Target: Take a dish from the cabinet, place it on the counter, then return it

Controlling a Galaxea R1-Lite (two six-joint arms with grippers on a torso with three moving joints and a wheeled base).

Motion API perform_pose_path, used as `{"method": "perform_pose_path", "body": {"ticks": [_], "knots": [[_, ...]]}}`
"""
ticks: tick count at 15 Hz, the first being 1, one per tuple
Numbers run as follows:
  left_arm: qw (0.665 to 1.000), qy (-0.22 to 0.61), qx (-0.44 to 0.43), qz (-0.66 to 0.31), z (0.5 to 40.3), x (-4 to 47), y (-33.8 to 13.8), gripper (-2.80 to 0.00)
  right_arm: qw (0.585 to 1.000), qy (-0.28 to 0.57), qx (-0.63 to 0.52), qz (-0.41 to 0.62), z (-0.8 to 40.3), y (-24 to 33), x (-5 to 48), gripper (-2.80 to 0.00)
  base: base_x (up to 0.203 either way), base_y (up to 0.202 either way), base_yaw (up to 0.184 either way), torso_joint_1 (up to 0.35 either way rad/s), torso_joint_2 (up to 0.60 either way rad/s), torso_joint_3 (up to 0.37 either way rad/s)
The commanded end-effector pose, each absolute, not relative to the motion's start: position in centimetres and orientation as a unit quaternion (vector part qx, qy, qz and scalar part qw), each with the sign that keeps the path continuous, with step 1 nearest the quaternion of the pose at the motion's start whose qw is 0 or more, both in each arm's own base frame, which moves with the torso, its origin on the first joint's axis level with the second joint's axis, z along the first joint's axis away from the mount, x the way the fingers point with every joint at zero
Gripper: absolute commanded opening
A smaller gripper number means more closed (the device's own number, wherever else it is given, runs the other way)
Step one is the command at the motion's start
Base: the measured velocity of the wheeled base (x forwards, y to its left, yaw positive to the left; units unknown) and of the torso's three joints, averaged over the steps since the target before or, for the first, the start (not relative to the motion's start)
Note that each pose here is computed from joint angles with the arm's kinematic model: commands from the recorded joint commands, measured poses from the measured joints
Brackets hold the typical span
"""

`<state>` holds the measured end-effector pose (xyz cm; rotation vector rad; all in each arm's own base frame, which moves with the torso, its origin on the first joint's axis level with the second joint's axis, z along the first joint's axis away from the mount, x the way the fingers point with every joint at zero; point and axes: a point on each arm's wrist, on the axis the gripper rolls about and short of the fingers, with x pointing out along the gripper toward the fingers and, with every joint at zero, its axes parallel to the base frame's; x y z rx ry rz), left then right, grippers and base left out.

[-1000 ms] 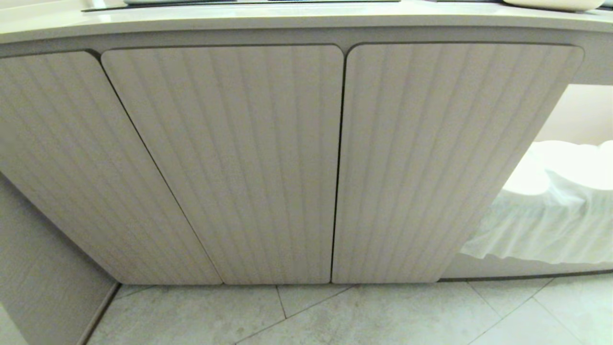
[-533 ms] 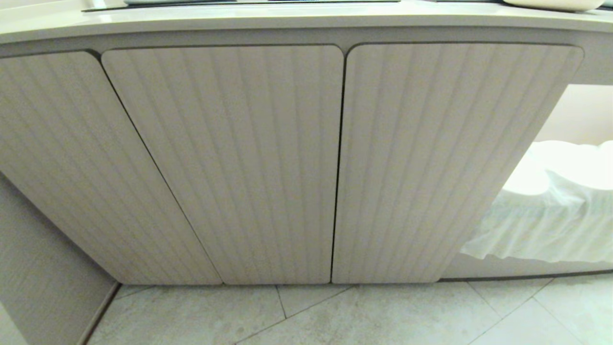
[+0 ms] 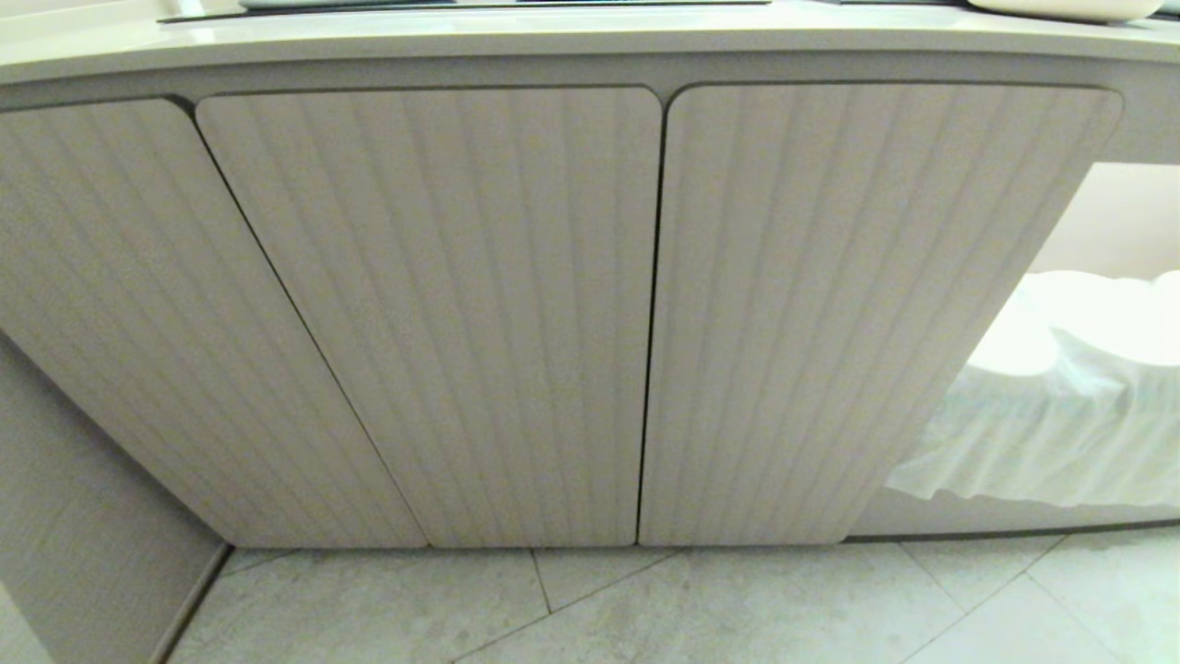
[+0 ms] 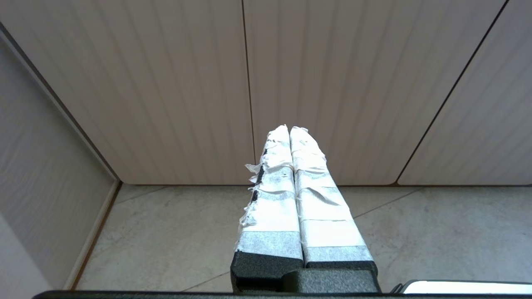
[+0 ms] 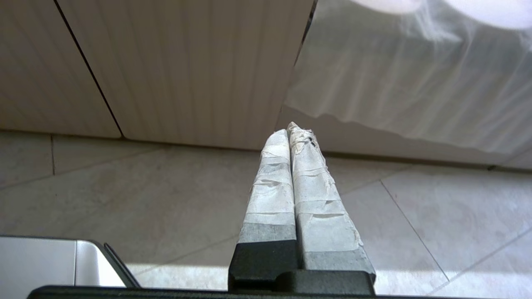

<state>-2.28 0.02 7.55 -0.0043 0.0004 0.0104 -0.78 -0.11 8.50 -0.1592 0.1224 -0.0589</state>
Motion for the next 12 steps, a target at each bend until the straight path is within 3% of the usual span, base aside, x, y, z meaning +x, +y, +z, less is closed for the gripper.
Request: {"method": "perform_pose_path", "body": {"ticks": [1,12], "knots": [[1.0,0.001,-0.002,0.005,7.54,-2.28,0.02,-2.8,0.996,0.023,-0.079,-0.015,8.3,-0.05,-1.49,-2.8,0.0,0.0,0.0,0.0,0.0,0.0],[1.0,0.0,-0.002,0.005,7.55,-2.28,0.02,-2.8,0.999,0.0,-0.038,0.005,7.57,0.04,-2.29,-2.8,0.0,0.0,0.0,0.0,0.0,0.0]]}}
